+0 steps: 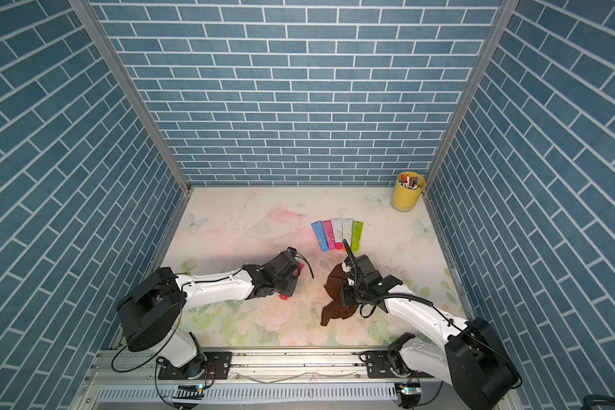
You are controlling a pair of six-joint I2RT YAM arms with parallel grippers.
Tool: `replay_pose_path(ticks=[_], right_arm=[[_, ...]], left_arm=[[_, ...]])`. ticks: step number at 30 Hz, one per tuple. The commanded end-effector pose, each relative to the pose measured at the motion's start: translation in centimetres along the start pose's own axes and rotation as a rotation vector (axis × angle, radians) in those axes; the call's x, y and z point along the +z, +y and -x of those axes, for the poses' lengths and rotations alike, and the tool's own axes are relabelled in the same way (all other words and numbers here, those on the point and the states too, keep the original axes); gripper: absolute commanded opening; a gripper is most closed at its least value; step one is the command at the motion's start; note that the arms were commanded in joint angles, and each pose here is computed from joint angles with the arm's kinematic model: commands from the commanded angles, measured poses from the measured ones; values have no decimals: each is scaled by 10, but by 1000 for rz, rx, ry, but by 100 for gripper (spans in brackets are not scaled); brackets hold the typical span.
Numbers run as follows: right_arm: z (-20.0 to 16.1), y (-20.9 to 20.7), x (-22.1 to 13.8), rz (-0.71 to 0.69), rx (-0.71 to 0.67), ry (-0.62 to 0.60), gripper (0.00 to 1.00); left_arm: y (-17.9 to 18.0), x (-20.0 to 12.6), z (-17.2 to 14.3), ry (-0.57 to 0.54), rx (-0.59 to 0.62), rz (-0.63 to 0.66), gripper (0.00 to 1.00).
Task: Wipe the surface of the toothpaste tube
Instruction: Adjust the toothpaste at the center of the board.
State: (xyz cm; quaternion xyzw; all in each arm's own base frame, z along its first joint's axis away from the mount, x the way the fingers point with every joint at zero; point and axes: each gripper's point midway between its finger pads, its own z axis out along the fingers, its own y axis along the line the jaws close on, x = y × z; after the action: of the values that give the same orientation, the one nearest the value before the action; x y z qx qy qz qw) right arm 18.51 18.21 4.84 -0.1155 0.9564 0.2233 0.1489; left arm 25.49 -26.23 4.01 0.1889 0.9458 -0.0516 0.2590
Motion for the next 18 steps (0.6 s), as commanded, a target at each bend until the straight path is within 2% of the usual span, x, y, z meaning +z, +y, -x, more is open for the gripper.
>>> replay_pose_path(ticks=[1, 9, 18], right_arm=[[-1, 2, 1, 12, -50, -1, 0], [-1, 2, 1, 13, -51, -1, 0], [0, 1, 2, 9, -48, 2, 0]], left_arm=[[30, -18, 0, -4, 55, 216, 0], [52, -26, 7, -61, 92, 429, 0], [30, -3, 0, -41, 220, 566, 0]])
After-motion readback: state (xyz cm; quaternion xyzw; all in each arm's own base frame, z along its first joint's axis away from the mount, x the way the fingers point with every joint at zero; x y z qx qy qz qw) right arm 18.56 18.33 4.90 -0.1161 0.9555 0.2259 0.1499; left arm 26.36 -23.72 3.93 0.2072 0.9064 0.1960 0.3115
